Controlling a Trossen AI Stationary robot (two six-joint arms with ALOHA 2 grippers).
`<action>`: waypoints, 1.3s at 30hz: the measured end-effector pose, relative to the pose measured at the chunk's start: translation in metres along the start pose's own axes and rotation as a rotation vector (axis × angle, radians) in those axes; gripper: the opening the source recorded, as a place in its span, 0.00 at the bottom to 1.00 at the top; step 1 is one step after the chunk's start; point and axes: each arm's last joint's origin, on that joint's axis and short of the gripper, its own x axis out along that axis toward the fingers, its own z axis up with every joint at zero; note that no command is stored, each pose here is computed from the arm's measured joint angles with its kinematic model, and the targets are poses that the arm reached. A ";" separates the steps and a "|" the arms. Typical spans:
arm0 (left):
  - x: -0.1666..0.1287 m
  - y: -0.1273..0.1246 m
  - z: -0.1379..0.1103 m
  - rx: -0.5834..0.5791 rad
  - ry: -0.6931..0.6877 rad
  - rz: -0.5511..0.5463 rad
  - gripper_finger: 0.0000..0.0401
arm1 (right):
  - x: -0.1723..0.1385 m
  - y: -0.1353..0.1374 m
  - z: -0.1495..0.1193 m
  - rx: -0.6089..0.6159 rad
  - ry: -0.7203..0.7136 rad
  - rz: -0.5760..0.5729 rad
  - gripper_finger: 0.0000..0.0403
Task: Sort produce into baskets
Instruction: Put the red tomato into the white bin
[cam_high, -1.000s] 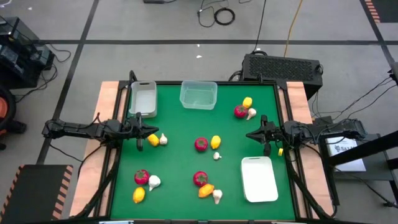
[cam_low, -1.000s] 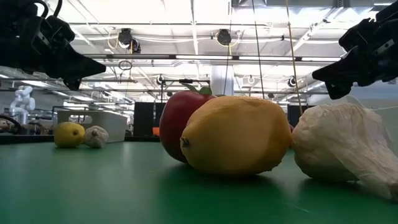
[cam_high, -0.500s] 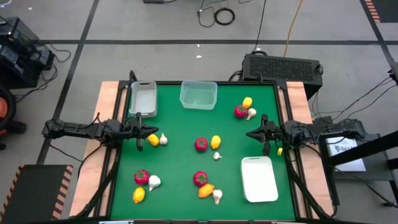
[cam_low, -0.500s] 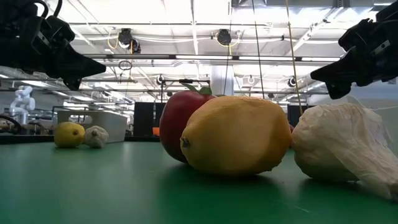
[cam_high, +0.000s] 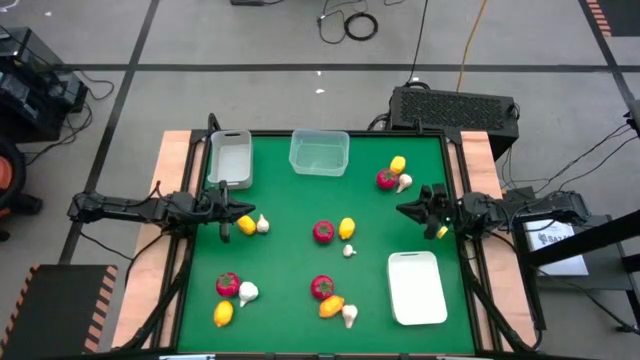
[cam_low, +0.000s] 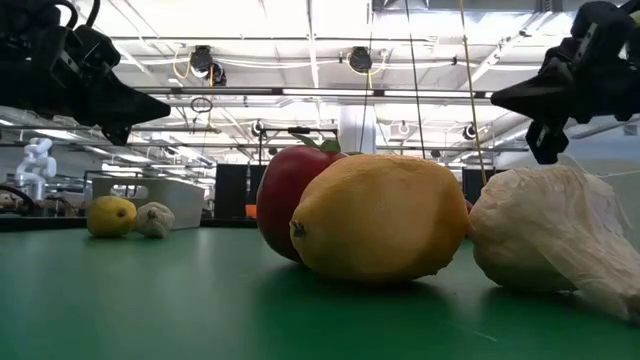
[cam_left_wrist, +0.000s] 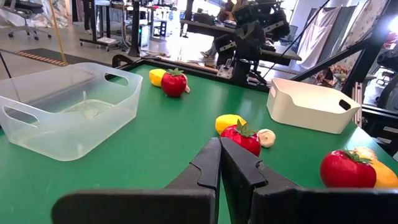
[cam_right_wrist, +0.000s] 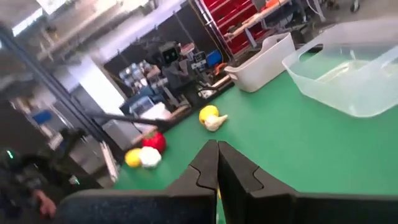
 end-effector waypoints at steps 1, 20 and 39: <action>0.000 0.000 0.001 -0.001 -0.006 0.000 0.04 | 0.000 0.000 0.000 0.005 -0.004 -0.003 0.00; -0.005 0.000 0.030 -0.168 -0.320 0.093 0.04 | 0.014 0.029 0.032 -0.347 -0.080 0.031 0.00; 0.017 -0.025 0.153 -0.011 -0.189 0.311 0.04 | 0.101 0.097 0.090 -0.853 0.226 -0.008 0.12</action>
